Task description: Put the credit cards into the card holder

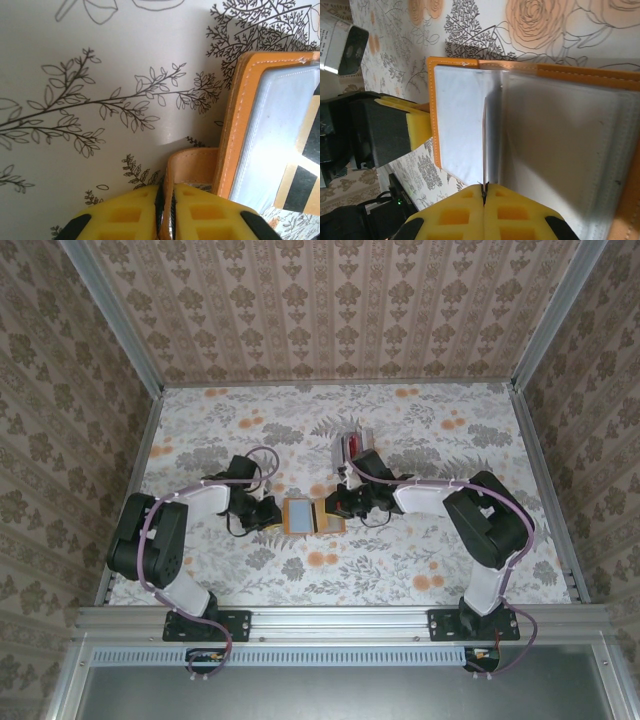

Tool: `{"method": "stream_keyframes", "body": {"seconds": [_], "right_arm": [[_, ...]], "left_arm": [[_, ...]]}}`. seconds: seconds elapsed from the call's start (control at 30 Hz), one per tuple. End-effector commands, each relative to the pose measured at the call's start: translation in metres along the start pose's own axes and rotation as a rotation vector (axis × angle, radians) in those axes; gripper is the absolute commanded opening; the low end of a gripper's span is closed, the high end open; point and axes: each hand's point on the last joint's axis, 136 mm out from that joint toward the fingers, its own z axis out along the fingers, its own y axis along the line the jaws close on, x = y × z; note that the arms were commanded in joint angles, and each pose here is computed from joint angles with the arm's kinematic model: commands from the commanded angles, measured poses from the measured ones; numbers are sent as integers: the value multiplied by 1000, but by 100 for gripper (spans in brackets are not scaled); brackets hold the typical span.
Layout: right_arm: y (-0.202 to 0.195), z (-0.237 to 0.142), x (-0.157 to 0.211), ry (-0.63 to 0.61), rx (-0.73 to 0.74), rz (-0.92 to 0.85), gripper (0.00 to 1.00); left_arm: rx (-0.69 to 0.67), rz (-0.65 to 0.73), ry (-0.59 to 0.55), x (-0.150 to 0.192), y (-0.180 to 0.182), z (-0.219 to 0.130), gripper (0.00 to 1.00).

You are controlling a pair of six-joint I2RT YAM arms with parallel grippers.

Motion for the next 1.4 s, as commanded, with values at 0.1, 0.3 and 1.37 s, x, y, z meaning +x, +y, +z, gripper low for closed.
{"method": "stream_keyframes", "body": {"seconds": [0.1,0.3,1.37], "right_arm": [[11,3,-1,21,-15,-20,3],[-5,7,1,24,39,-2,2],[-19,-3,-6,-20,76,31,2]], "left_arm": [[30,22,11,-3,-5,12,9],[32,27,12,-4,-7,11,8],[40,27,18,-3,-8,13,2]]}}
